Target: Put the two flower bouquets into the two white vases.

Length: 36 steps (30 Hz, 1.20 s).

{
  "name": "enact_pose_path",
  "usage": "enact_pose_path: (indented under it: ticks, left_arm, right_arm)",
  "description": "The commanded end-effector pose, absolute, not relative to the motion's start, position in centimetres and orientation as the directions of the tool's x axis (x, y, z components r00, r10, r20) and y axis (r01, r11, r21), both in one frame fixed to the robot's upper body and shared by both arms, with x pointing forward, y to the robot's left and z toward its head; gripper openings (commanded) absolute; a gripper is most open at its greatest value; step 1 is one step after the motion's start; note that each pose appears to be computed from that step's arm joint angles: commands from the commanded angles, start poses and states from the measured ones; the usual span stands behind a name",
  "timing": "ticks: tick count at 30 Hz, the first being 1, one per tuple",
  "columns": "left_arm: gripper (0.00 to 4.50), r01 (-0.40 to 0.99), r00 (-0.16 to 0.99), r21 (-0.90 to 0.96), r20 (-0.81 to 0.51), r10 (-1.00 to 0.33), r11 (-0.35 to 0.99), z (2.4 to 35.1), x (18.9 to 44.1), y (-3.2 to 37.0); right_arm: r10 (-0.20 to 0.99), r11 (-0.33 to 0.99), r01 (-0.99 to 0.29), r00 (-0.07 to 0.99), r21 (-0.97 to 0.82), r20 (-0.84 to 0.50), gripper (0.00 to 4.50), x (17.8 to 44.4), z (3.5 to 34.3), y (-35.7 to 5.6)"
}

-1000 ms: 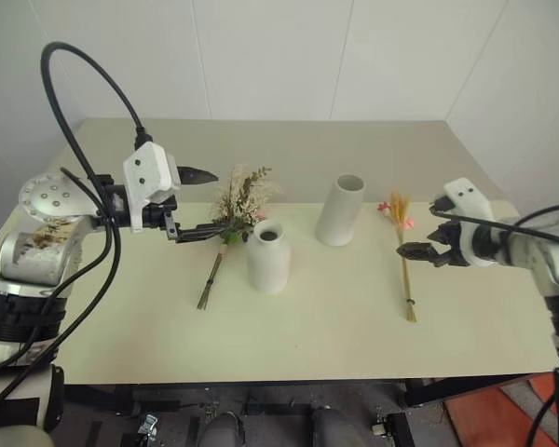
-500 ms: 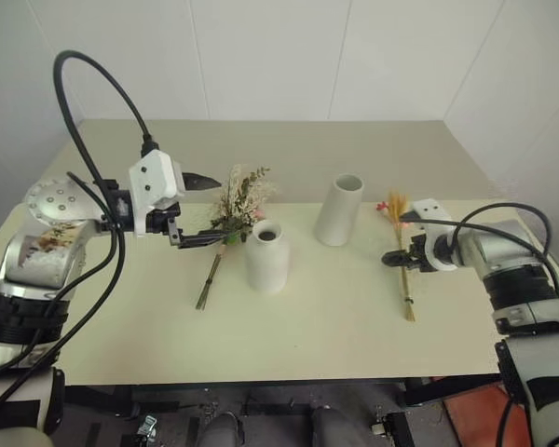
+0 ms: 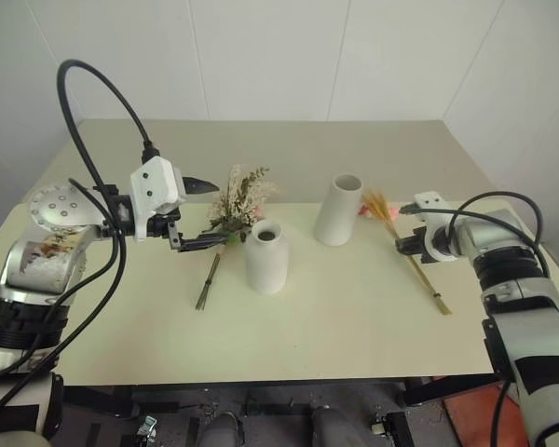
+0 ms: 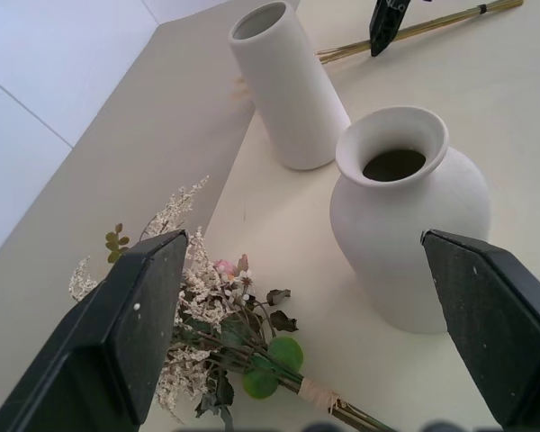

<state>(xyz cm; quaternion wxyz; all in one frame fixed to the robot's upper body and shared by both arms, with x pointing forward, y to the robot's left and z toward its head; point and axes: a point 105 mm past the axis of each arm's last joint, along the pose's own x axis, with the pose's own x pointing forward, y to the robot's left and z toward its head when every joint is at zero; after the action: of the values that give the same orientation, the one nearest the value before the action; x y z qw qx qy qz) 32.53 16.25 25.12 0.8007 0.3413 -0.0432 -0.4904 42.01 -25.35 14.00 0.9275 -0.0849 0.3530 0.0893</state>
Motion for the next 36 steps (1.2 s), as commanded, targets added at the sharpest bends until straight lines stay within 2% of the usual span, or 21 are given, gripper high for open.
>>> enact_pose_path:
  ticks: [1,2,4,6,9,11,13,15,19,26,36]
  left_arm:
    - [4.50,0.704,0.548,0.648,-0.236,-0.803,0.290,26.7,32.3,16.7]
    - [4.50,0.704,0.548,0.648,-0.235,-0.802,0.291,26.8,32.3,16.8]
    - [4.50,0.700,0.552,0.653,-0.236,-0.800,0.290,26.9,32.3,16.8]
    - [4.50,0.698,0.553,0.655,-0.235,-0.799,0.290,26.9,32.4,16.9]
    - [4.50,0.698,0.552,0.656,-0.237,-0.800,0.287,26.9,32.3,16.9]
    - [4.50,0.699,0.551,0.653,-0.234,-0.801,0.290,26.9,32.2,16.9]
    - [4.50,0.699,0.553,0.653,-0.234,-0.799,0.292,26.8,32.2,16.9]
    - [4.50,0.695,0.560,0.655,-0.235,-0.794,0.297,26.8,32.2,17.1]
    - [4.50,0.687,0.577,0.658,-0.235,-0.782,0.309,26.8,32.1,17.5]
    - [4.50,0.681,0.596,0.658,-0.243,-0.765,0.321,26.8,31.7,18.1]
    - [4.50,0.676,0.603,0.658,-0.236,-0.762,0.331,26.7,31.8,18.1]
  right_arm:
    - [-0.026,0.981,-0.037,0.948,-0.190,-0.316,0.01,44.9,22.1,-26.1]
    - [-0.060,0.983,0.017,0.970,-0.180,-0.236,0.01,45.2,23.5,-26.3]
    - [-0.126,0.971,0.143,0.987,-0.191,0.095,0.01,45.3,29.2,-25.7]
    - [-0.115,0.971,0.170,0.950,-0.169,0.291,0.01,44.6,32.8,-24.5]
    - [-0.019,0.992,0.071,0.891,-0.100,0.453,0.01,43.5,35.8,-21.5]
    - [0.097,0.995,-0.081,0.833,-0.055,0.545,0.01,42.4,37.1,-19.1]
    - [0.130,0.975,-0.215,0.766,0.060,0.630,0.01,41.4,38.4,-17.9]
    - [0.129,0.951,-0.286,0.713,0.118,0.689,0.01,40.8,39.2,-17.0]
    - [0.186,0.941,-0.328,0.704,0.081,0.685,0.01,41.1,38.4,-15.4]
    - [0.208,0.936,-0.343,0.719,0.079,0.664,0.01,41.2,37.3,-15.1]
    - [0.233,0.935,-0.345,0.772,0.082,0.591,0.01,41.2,33.2,-14.1]
